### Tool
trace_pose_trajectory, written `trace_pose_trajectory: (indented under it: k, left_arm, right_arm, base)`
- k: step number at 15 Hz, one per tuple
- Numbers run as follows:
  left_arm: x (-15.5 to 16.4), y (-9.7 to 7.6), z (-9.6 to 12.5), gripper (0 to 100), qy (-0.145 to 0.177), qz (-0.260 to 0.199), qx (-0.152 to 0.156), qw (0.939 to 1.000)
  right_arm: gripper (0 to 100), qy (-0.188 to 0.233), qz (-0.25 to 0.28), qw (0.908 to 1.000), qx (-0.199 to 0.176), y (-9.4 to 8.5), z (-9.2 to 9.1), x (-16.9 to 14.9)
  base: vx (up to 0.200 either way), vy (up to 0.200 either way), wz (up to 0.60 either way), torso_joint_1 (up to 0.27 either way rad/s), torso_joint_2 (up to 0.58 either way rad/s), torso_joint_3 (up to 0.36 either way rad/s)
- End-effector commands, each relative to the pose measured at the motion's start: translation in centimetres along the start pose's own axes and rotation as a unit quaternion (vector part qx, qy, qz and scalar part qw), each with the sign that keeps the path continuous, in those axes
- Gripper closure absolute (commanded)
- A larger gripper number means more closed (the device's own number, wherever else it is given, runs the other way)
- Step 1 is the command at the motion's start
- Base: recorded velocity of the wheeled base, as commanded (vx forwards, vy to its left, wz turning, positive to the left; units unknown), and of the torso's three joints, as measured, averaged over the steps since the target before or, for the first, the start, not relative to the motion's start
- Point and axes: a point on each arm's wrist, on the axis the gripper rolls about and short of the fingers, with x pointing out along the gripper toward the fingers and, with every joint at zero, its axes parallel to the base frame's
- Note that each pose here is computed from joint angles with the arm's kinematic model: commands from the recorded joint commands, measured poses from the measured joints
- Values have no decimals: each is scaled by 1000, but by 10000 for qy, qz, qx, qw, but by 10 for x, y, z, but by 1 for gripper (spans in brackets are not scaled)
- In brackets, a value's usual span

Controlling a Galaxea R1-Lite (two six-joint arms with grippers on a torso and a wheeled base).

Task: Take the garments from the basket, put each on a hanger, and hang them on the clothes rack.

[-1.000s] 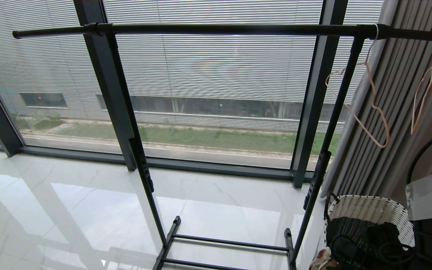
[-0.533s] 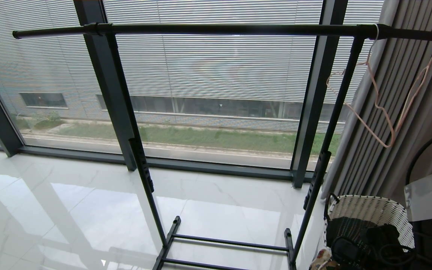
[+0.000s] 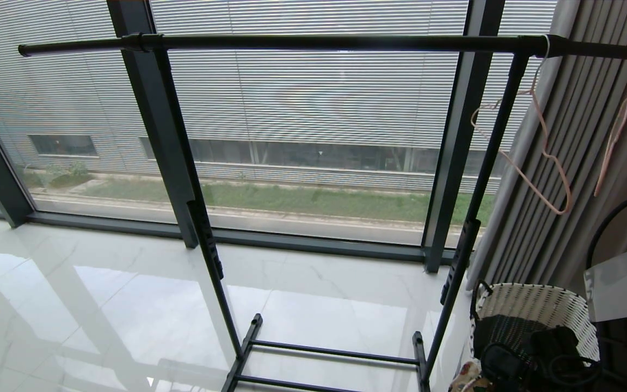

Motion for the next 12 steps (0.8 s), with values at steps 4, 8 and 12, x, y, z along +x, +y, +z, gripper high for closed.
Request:
trace_pose_trajectory:
  k: [4, 8, 12]
  left_arm:
    - [0, 0, 0, 0, -2, 1, -1, 10000]
    - [0, 0, 0, 0, -2, 1, 6, 10000]
    - [0, 0, 0, 0, -2, 1, 14, 10000]
  right_arm:
    - [100, -515, -304, 9980, 224, -9, 1, -38]
    - [100, -1511, -966, 9814, 679, -29, 13, -87]
    - [100, -2005, -1365, 9670, 778, -37, 7, -142]
  base:
    - [0, 0, 0, 0, 0, 0]
    - [0, 0, 0, 0, 0, 0]
    - [0, 0, 0, 0, 0, 0]
